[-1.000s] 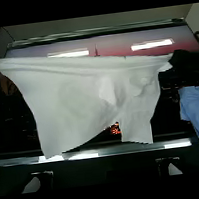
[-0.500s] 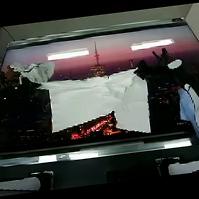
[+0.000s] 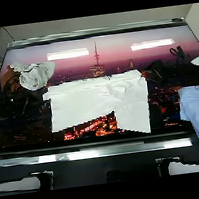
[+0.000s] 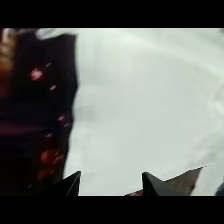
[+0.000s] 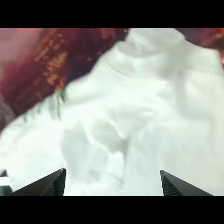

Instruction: Fold the shirts.

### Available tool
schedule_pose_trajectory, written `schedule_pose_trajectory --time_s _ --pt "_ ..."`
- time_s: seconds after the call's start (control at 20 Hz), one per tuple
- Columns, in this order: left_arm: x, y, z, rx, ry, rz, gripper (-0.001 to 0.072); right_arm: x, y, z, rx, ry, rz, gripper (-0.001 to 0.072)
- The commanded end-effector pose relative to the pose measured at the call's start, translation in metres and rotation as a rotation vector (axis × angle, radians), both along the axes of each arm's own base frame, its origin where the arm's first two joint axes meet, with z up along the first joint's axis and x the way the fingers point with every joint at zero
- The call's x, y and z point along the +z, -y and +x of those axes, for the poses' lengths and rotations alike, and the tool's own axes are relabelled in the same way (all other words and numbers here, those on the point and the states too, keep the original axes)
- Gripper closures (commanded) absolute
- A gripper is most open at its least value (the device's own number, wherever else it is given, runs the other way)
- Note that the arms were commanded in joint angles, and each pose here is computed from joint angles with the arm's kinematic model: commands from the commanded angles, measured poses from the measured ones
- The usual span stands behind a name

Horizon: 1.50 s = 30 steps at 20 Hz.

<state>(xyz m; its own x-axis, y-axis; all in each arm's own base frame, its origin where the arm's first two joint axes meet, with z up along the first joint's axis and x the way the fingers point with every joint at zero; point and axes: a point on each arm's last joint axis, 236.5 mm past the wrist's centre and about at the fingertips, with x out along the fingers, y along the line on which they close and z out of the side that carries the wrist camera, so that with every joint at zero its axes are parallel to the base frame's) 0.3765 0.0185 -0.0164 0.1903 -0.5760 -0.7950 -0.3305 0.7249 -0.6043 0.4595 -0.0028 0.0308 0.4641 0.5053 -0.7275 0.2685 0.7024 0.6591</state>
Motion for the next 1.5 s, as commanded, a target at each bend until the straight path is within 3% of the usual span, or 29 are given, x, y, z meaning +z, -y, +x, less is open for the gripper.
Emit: schedule_pose_trajectory --time_s 0.0,0.2,0.5,0.6,0.7,0.8,0.85,0.9,1.2,1.3,1.45 --pt "-0.038 -0.021 -0.082 -0.048 -0.197 0.164 0.0248 -0.028 0.045 -0.094 0.16 -0.303 -0.181 0.0032" --pt "-0.07 0.032 -0.106 -0.057 -0.206 -0.002 0.0247 -0.037 0.056 -0.106 0.173 -0.356 -0.232 0.0033" --pt "-0.09 0.051 -0.099 -0.047 -0.181 0.027 0.0265 -0.038 0.059 -0.096 0.149 -0.319 -0.244 0.0034" --pt "-0.092 0.058 -0.099 -0.058 -0.183 0.035 0.0353 -0.042 0.059 -0.097 0.144 -0.323 -0.242 0.0034" --pt "-0.094 0.062 -0.093 -0.044 -0.177 0.055 0.0548 -0.049 0.054 -0.096 0.127 -0.322 -0.217 0.0034" --pt "-0.096 0.066 -0.089 -0.04 -0.168 0.067 0.0678 -0.056 0.04 -0.09 0.099 -0.299 -0.147 0.0034" --pt "-0.096 0.067 -0.089 -0.044 -0.167 0.068 0.0675 -0.061 0.034 -0.088 0.087 -0.293 -0.116 0.0045" --pt "-0.095 0.068 -0.089 -0.047 -0.167 0.068 0.0676 -0.068 0.03 -0.086 0.083 -0.29 -0.095 0.0146" --pt "-0.088 0.067 -0.087 -0.046 -0.142 0.074 0.0676 -0.11 0.011 -0.077 0.073 -0.328 0.026 0.0172" --pt "-0.087 0.068 -0.086 -0.043 -0.139 0.071 0.0676 -0.122 -0.003 -0.072 0.108 -0.328 0.011 0.0231" --pt "-0.085 0.07 -0.084 -0.036 -0.135 0.061 0.0676 -0.132 -0.028 -0.058 0.139 -0.293 -0.036 0.026"
